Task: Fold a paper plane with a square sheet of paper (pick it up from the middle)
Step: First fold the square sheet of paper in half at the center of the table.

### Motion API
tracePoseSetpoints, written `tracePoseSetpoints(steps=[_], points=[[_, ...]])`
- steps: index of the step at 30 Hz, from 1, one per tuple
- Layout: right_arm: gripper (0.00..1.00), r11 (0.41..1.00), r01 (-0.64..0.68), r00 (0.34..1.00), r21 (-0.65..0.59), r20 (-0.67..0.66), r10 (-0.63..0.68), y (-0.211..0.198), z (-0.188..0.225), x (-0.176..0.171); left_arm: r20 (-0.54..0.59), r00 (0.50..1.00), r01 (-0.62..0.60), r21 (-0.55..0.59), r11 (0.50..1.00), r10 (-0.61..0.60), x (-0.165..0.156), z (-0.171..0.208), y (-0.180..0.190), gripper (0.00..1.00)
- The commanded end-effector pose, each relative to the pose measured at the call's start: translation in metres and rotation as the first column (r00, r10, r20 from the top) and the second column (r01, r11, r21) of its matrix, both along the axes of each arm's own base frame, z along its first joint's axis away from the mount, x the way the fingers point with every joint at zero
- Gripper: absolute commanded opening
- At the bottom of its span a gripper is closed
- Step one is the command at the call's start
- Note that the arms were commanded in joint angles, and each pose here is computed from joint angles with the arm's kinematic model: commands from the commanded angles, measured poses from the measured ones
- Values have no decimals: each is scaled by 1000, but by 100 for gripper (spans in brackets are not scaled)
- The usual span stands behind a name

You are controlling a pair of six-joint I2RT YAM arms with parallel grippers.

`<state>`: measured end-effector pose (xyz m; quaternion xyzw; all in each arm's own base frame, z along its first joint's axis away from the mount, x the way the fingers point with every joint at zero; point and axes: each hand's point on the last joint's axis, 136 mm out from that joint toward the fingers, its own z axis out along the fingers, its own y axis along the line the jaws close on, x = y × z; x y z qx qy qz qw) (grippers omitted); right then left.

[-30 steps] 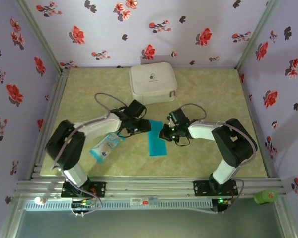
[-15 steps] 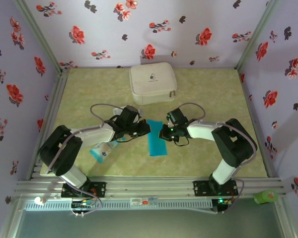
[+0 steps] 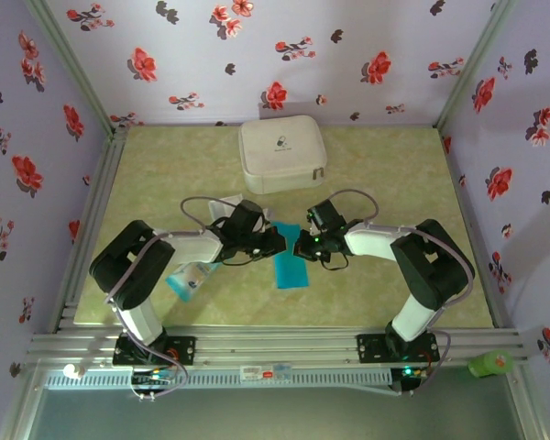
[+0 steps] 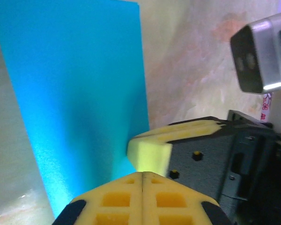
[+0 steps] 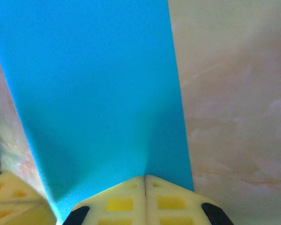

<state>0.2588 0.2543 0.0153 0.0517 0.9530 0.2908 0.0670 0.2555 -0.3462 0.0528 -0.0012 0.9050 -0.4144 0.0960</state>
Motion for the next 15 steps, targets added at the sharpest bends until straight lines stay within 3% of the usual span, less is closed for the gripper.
tracePoseSetpoints(steps=[1,10,15], points=[[0,988,14,995,-156,-96,-29,-30,-29,-25,5,999,42,32,999,-42,-8,-14,4,0],[0,989,6,996,-151,-92,-20,-28,-28,-27,-6,999,47,176,983,-46,-21,-65,43,0],[0,987,14,995,-158,-94,-30,-30,-30,-28,18,999,24,143,989,-27,-18,-53,44,0]])
